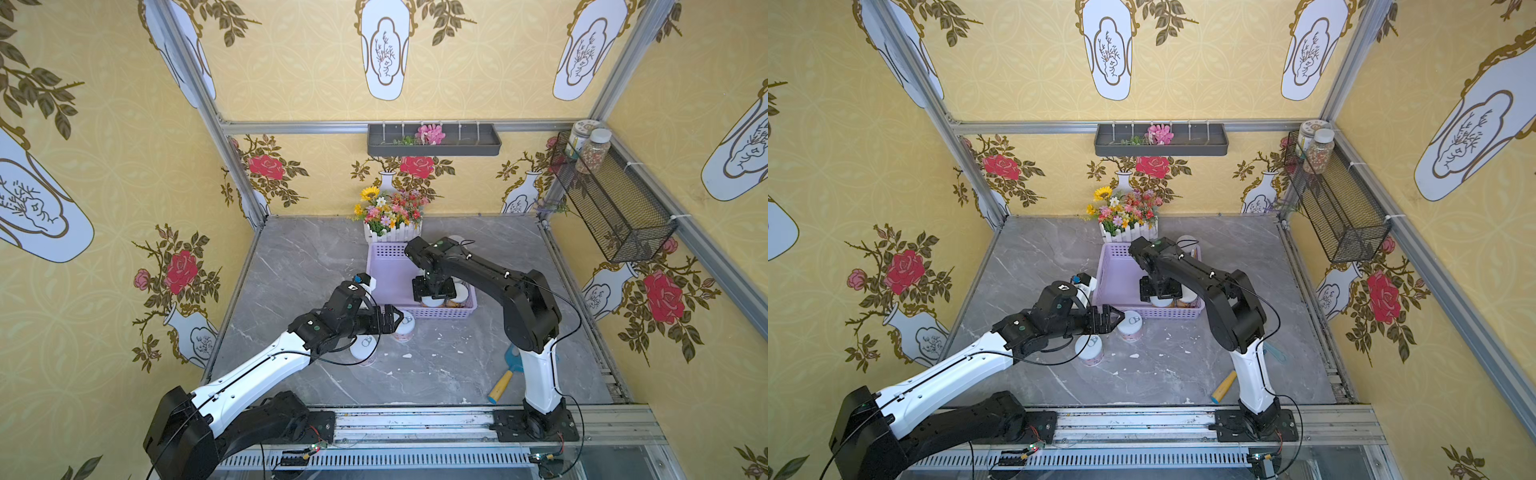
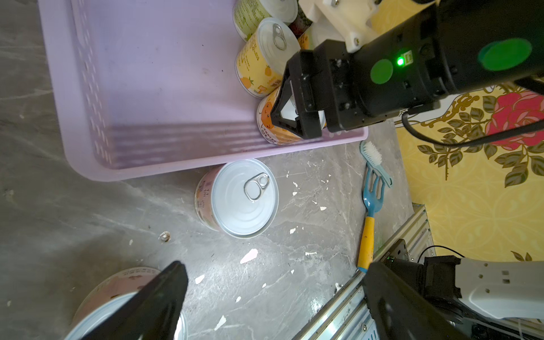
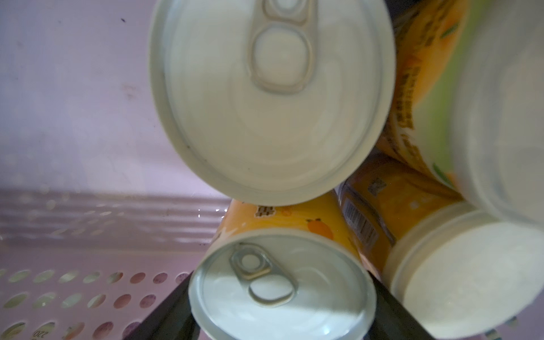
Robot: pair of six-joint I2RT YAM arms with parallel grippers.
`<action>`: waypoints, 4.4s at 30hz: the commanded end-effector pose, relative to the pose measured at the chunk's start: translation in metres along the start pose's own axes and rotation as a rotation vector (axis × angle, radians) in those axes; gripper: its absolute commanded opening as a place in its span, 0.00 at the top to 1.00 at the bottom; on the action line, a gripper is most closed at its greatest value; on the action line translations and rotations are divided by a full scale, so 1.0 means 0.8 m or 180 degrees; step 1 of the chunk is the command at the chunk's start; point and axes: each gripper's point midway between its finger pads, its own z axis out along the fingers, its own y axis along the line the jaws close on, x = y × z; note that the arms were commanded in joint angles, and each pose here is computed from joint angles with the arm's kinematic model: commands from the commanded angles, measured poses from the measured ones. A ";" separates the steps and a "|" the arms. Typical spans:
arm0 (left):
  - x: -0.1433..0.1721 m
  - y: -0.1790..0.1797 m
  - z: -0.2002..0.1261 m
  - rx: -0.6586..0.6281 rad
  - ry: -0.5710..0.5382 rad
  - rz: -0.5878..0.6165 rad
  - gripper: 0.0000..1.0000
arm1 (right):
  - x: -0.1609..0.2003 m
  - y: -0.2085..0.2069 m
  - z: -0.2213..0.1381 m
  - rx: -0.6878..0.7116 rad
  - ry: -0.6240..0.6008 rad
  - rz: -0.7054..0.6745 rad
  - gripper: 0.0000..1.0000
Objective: Put the canned food in the basket
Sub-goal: Place the canned food in the basket, then pick up the canned food from the center of the board, then place the canned food in the basket.
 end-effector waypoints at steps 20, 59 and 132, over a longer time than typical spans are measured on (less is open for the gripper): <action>-0.007 0.008 0.005 -0.0153 -0.0049 -0.0052 0.00 | -0.005 -0.004 -0.007 0.0037 -0.0076 0.0039 0.07; 0.085 0.108 -0.015 -0.2021 0.0804 -0.0364 0.00 | 0.139 0.068 -0.173 -0.2322 -0.1208 -0.0838 0.02; -0.072 0.005 -0.012 -0.1418 0.0457 0.0426 0.23 | 0.100 0.024 -0.228 -0.2349 -0.1968 -0.0489 0.03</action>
